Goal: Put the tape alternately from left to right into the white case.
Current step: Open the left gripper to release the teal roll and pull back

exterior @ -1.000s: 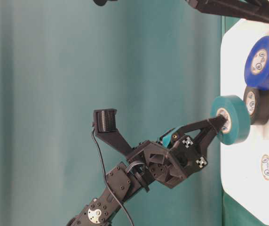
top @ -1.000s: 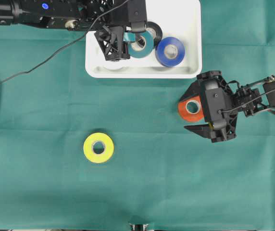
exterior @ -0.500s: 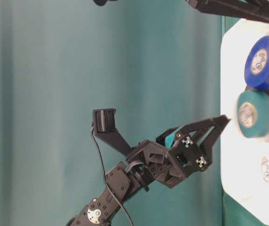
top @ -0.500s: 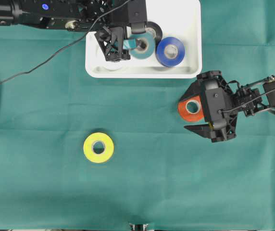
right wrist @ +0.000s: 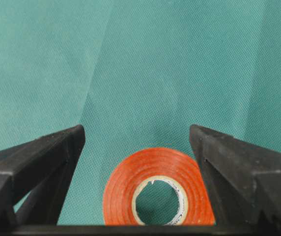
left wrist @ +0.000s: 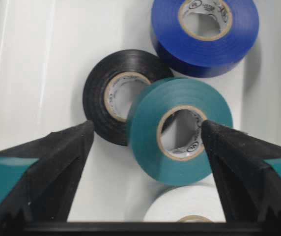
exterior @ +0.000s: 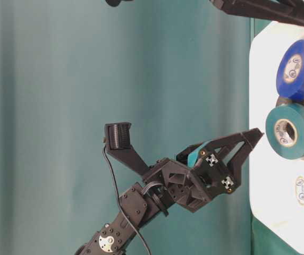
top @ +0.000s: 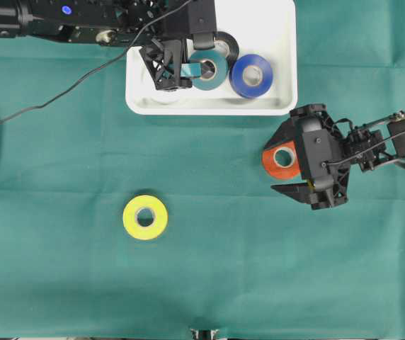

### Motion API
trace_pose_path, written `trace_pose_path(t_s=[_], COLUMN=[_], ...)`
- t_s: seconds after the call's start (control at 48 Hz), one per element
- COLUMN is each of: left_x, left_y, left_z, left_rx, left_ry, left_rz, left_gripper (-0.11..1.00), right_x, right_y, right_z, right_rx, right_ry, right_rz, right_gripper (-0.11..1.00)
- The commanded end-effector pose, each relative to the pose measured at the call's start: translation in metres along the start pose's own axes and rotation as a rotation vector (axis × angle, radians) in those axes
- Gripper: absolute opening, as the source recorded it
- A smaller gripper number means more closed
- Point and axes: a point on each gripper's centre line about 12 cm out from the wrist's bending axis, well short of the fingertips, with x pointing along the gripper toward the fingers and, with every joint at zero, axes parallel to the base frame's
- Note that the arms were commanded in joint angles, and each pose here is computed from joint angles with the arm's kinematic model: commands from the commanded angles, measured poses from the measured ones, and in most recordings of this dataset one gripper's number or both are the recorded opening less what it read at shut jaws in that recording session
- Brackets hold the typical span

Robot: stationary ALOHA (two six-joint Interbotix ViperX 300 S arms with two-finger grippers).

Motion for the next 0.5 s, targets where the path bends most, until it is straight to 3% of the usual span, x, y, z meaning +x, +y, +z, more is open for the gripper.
trace_pose_path(t_s=[0.0,0.229,0.479], left_x=[-0.007,-0.013,-0.028], left_y=[0.001,-0.010,-0.037], left_z=[0.011,0.013,0.010], left_rx=[0.003,0.020,0.063], left_ry=[-0.038,-0.041,-0.051], left_rz=[0.007,-0.011,-0.053], left_gripper=[0.99,0.99,1.00], right_x=[-0.002,-0.002,-0.002], right_y=[0.001,0.001,0.001], right_z=[0.005,0.005,0.005], right_rx=[0.000,0.000,0.000], right_ry=[-0.021,-0.021,-0.021], right_rz=[0.005,0.005,0.005], right_gripper=[0.76,0.76,0.76])
